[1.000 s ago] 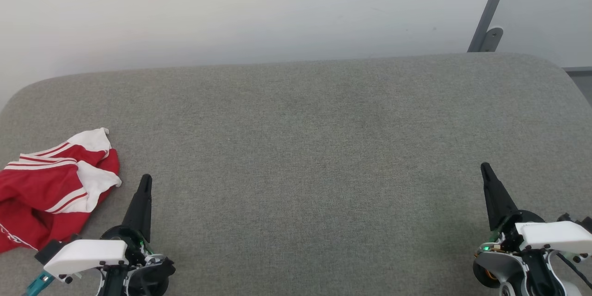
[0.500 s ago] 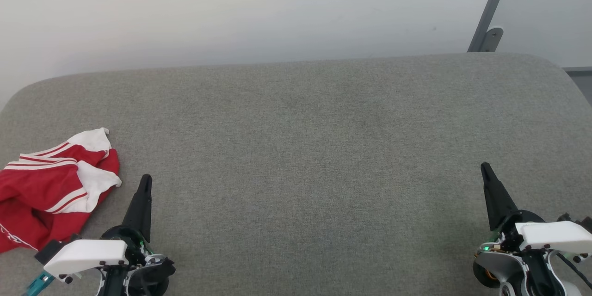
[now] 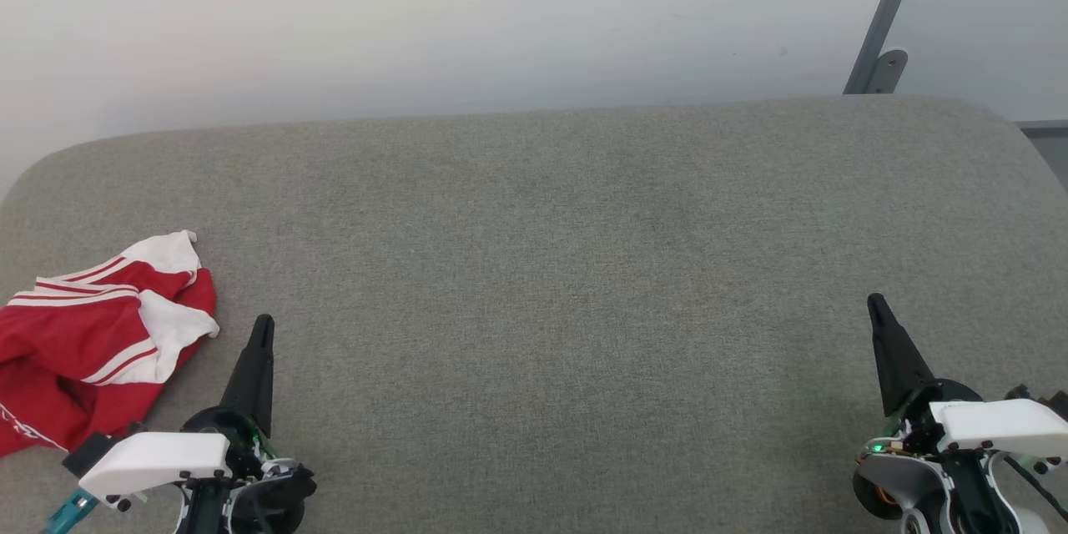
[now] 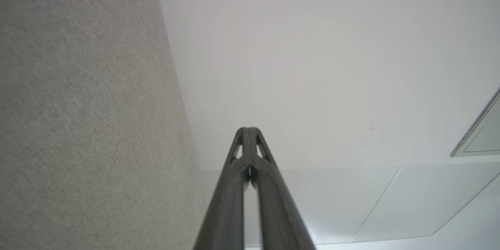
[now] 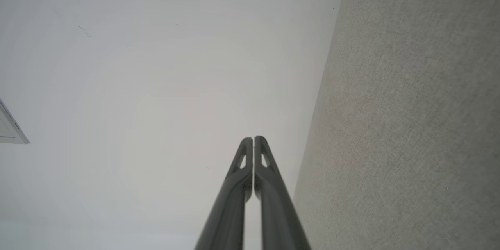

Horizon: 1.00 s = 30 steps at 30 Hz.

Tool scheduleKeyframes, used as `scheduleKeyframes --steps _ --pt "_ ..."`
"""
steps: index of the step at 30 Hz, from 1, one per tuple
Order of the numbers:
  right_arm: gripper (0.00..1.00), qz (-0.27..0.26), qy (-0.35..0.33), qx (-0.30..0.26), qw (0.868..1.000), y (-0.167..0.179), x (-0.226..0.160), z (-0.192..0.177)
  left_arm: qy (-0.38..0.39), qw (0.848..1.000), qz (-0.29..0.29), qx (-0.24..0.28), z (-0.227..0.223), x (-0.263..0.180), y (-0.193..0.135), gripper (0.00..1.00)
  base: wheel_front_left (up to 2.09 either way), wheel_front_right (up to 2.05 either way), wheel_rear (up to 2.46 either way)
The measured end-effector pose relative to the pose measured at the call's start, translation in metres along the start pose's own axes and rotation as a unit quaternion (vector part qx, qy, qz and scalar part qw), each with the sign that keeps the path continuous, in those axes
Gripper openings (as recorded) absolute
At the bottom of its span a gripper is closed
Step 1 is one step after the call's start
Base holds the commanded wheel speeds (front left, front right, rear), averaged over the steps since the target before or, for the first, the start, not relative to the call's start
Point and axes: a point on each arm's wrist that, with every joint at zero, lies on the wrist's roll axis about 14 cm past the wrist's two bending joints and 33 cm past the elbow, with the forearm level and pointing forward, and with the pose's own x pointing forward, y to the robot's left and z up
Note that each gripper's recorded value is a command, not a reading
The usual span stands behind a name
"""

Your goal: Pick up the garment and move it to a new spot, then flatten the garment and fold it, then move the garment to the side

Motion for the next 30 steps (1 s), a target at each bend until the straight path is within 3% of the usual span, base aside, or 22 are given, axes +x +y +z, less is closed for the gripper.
scheduleKeyframes --steps 30 --pt "0.0 0.0 0.0 0.0 1.0 0.0 0.0 0.0 0.0 1.0 0.0 0.0 0.0 0.0 0.0 0.0 0.0 0.0 0.0"
